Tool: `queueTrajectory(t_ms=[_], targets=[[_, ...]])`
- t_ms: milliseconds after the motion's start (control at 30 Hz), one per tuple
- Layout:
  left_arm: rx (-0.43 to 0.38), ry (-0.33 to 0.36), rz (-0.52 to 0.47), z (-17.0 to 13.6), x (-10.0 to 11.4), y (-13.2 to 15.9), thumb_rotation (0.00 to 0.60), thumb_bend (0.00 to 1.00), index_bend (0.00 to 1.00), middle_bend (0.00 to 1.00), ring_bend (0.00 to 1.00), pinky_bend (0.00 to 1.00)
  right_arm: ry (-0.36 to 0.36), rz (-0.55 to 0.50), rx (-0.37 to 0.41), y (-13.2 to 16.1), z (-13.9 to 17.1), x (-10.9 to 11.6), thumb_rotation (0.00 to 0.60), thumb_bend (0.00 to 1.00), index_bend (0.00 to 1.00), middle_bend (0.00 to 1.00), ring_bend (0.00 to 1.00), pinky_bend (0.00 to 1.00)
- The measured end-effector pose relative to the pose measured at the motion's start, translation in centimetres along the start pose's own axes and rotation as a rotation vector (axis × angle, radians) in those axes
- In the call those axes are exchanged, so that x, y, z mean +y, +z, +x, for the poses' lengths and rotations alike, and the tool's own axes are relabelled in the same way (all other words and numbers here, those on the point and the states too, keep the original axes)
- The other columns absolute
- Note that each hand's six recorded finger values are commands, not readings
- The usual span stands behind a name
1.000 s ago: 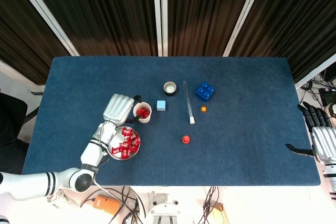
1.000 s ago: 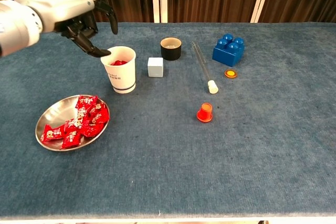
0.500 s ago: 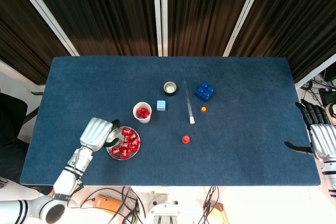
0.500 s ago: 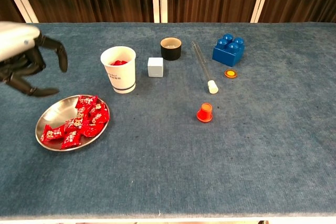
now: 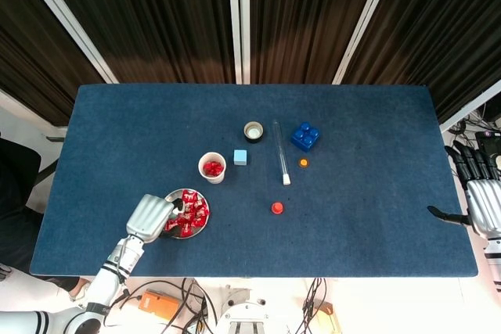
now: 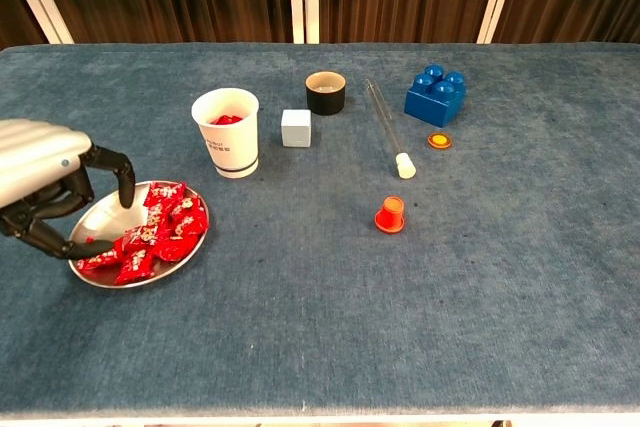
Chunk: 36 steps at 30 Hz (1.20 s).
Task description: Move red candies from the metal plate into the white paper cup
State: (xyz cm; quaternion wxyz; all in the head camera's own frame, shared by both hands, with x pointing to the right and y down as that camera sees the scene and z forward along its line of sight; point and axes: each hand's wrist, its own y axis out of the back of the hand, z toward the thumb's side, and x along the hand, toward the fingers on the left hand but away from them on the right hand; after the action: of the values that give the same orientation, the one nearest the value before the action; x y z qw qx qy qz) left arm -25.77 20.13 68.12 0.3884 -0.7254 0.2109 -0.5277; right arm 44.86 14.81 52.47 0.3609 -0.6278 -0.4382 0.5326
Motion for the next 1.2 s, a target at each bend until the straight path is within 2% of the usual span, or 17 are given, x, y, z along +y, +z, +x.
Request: queueTrajectory(t_ms=[500,700,867,1067,1200], targets=[[0.063,-0.052,0.082,-0.1,-1.8,-1.2,0.6,0.19,0.47,0.91,0.87,0.8,0.021,-0.004,0.003,0.2,-0.1,-0.7,0.6,0.06,0.0,0.0,0.0,0.03],[0.07,-0.072,0.065,0.0,-2.2,-1.3,0.6,0.22,0.48,0.91,0.87,0.8,0.024,-0.005,0.001,0.1,-0.1,-0.9,0.6,0.06,0.0,0.0,0.0,0.03],[0.066,-0.076,0.053,0.3,-2.4,-1.3,0.6,0.26,0.52,0.91,0.87,0.8,0.027,-0.006,-0.001,0.1,-0.2,-1.0,0.6,0.06,0.0,0.0,0.0,0.03],[0.056,-0.082,0.037,0.6,-2.6,-1.2,0.6,0.36,0.59,0.91,0.87,0.8,0.028,-0.008,-0.006,-0.1,-0.1,-1.0,0.6,0.06,0.0,0.0,0.0,0.03],[0.048,-0.049,0.036,0.9,-1.5,-1.2,0.6,0.37,0.6,0.91,0.87,0.8,0.026,-0.014,-0.006,-0.1,-0.1,-1.1,0.6,0.06,0.0,0.0,0.0,0.03]])
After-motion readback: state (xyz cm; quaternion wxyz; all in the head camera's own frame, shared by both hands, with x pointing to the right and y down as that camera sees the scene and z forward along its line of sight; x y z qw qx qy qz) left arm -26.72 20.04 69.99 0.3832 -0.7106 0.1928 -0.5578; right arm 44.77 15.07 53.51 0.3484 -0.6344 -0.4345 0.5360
